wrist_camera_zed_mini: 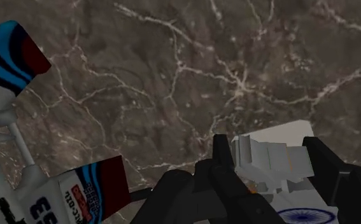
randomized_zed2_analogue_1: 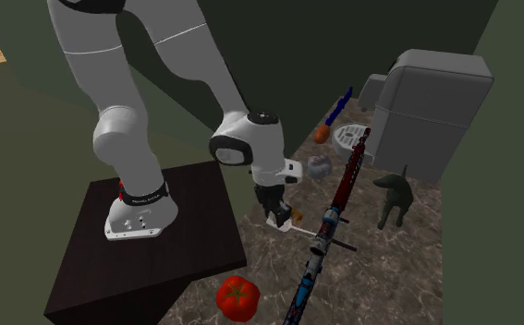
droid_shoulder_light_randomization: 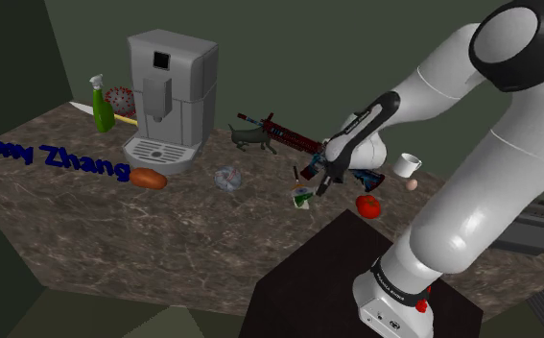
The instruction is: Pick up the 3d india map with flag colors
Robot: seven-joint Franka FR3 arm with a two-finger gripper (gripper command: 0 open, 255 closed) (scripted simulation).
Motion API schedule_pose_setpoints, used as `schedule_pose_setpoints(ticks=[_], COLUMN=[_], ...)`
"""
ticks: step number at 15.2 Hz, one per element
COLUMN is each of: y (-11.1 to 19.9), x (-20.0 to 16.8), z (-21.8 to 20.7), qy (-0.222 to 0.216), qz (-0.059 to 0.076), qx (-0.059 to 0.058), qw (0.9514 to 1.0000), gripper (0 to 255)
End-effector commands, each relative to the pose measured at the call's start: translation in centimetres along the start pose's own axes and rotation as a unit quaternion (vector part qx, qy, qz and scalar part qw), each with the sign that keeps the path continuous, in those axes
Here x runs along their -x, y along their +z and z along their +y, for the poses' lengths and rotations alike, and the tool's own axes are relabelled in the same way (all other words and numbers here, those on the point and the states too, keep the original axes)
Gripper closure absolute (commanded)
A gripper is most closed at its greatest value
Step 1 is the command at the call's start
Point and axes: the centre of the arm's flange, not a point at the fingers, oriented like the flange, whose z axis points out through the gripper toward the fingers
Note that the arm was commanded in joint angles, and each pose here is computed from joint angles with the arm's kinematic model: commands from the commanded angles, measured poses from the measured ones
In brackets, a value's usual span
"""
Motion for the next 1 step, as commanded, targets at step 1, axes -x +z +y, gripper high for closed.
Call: schedule_pose_setpoints(ticks=[1], y=[-0.3], x=[0.09], z=[0.06], qy=[0.0], qz=[-0.001], qx=[0.0], qw=[1.0], gripper=[255])
